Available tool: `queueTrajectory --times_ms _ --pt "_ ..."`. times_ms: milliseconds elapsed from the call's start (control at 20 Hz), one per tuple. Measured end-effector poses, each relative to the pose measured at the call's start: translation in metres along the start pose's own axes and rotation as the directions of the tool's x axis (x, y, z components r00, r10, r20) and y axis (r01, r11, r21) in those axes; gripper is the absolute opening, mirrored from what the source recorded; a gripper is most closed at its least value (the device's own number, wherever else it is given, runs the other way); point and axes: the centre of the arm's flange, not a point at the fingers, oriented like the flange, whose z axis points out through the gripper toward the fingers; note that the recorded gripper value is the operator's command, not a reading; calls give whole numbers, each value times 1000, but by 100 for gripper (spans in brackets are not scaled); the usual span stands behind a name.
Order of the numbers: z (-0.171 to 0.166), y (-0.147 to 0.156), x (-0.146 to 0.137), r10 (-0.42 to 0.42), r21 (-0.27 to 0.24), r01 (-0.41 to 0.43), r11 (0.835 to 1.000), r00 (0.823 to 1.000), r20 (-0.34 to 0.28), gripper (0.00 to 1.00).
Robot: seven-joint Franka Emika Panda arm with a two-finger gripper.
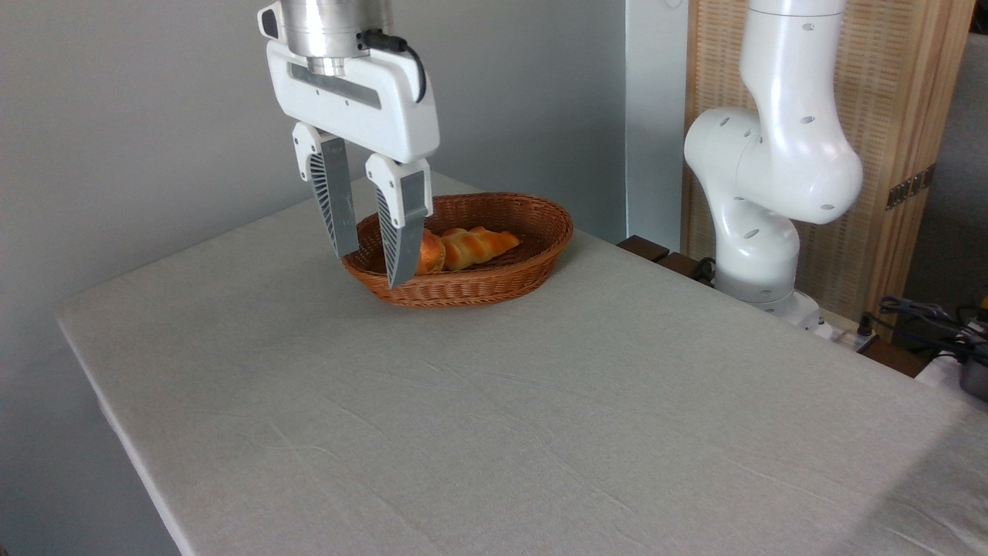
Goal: Put bread into the basket
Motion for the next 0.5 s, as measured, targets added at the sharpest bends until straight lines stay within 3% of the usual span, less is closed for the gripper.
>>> queueTrajectory --times_ms 250,500 --pt "-16 -6 1 -11 -9 11 1000 1000 28 100" --pt "8 10 33 -6 -23 7 1000 998 65 100"
